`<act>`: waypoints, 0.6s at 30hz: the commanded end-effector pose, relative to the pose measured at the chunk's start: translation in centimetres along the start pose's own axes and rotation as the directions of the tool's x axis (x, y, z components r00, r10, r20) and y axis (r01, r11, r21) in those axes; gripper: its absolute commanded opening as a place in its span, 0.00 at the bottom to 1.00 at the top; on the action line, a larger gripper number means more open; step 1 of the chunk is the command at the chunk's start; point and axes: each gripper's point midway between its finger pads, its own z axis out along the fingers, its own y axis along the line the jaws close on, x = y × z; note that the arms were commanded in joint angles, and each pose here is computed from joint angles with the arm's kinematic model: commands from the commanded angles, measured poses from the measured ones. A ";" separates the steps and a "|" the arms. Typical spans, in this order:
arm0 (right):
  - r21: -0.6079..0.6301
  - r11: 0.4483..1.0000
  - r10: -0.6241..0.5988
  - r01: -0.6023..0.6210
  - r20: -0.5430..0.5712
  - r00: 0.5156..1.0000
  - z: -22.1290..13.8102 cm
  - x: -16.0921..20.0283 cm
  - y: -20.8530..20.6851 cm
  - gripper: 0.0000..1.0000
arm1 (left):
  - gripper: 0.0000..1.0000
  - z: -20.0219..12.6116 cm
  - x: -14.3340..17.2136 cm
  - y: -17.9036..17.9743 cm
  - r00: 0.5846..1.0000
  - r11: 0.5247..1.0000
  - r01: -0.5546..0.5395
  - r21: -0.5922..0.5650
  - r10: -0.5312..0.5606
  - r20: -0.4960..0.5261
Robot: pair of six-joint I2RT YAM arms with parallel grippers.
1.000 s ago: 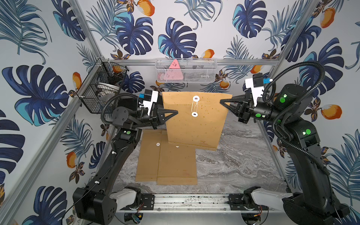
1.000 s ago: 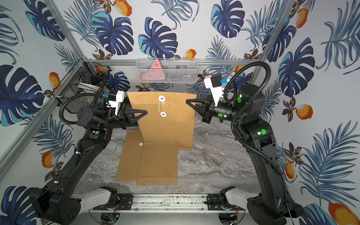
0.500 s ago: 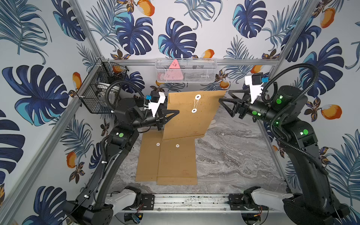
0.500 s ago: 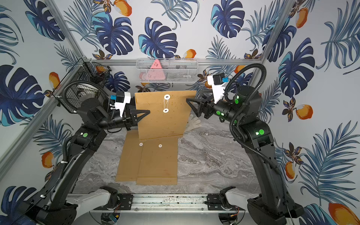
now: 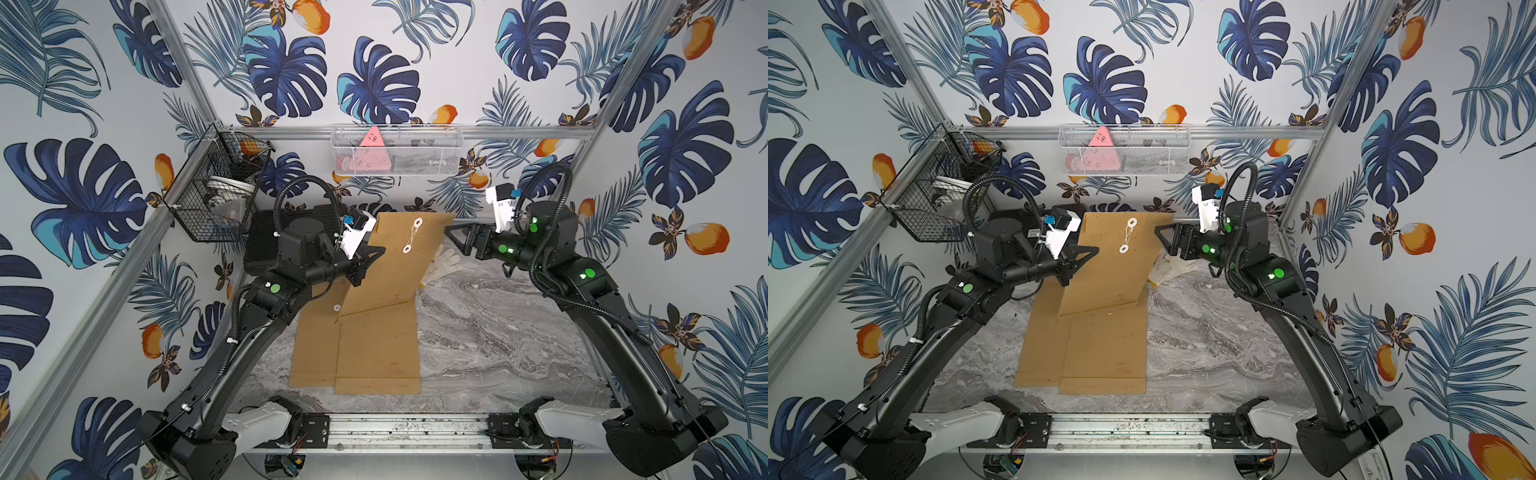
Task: Open the file bag
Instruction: Pick up the file bag from the center of the board, then open the file bag.
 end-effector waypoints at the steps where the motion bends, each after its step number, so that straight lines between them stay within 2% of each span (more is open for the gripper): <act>1: -0.114 0.989 0.103 -0.096 0.050 0.993 1.4 -0.5 2.7 0.75 | 0.00 0.2 -0.1 1.0 1.000 0.996 -0.019 -0.088 0.019 0.001; 6: -0.174 0.970 0.169 -0.168 -0.008 0.986 3.8 1.2 4.0 0.73 | 0.00 0.4 0.2 0.6 1.000 0.996 -0.029 -0.090 0.029 -0.008; 11: -0.164 0.966 0.194 -0.201 -0.058 0.979 5.6 2.1 3.8 0.69 | 0.00 0.3 0.1 0.2 0.999 0.996 -0.041 -0.083 0.041 -0.004; 18: -0.163 0.961 0.209 -0.222 -0.092 0.974 6.8 2.9 3.6 0.51 | 0.00 0.4 -0.1 -0.2 0.999 0.997 -0.050 -0.065 0.050 -0.002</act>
